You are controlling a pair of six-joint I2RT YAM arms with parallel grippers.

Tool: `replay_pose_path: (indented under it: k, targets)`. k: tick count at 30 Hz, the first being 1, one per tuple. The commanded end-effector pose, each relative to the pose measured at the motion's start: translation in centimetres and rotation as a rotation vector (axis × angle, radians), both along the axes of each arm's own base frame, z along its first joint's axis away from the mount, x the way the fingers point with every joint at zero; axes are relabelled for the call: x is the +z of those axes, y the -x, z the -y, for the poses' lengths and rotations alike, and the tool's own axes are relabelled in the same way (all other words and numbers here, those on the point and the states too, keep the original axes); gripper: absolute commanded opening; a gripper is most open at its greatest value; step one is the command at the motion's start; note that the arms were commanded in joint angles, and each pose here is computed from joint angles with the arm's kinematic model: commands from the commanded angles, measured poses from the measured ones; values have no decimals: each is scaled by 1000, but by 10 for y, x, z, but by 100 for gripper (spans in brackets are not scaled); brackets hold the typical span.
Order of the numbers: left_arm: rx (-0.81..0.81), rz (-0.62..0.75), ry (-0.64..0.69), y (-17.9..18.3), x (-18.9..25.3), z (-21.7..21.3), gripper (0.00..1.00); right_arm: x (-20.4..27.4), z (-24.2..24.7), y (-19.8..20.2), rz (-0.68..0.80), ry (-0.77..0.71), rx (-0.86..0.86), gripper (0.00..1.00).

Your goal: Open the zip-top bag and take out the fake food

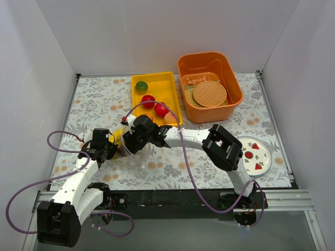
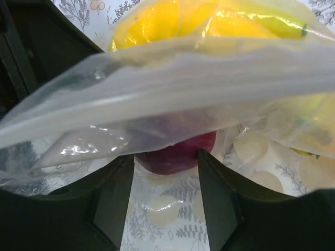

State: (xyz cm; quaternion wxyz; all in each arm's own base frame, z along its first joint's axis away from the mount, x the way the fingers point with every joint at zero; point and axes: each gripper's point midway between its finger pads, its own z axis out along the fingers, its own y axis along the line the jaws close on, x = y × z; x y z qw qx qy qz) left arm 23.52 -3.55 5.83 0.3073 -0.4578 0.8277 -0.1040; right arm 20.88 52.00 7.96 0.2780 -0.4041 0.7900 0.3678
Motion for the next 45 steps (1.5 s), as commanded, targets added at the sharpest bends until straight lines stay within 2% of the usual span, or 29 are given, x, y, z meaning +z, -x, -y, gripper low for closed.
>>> replay_pose_path:
  k: [1, 2, 5, 8, 17, 25, 28, 31, 32, 34, 41, 45]
  targets:
    - [-3, -9, -21, 0, -7, -3, 0, 17, -26, -1, 108, -60, 47, 64]
    - [-5, -10, -22, 0, -8, -3, 0, 16, -28, 1, 115, -52, 55, 69]
    - [-11, -11, -16, -1, -10, -2, 0, 10, -28, 1, 127, -12, 49, 78]
    - [-13, -25, -15, 2, -15, -1, 0, 4, -27, -5, 140, 13, 26, 83]
    - [-27, -34, -13, 3, -20, 0, 0, -18, -34, -12, 145, 84, 3, 91]
    - [-29, -31, -12, 2, -18, 1, 0, -40, -35, -12, 130, 119, -24, 93]
    - [-23, -33, -18, 3, -18, -1, 0, -46, -34, -10, 118, 116, -31, 89]
    - [-17, -34, -21, 3, -17, -2, 0, -33, -36, -7, 121, 54, -25, 75]
    - [-15, -35, -25, 3, -17, -3, 0, -22, -37, -7, 126, 35, -28, 65]
    - [0, -37, -41, 4, -16, -7, 0, -12, -37, -7, 134, 19, -31, 54]
    - [93, -46, -120, 8, -9, -28, 0, 40, -31, -3, 159, -54, -31, 51]
    - [110, -62, -129, 11, -11, -31, 0, 50, -22, 0, 159, -65, -35, 51]
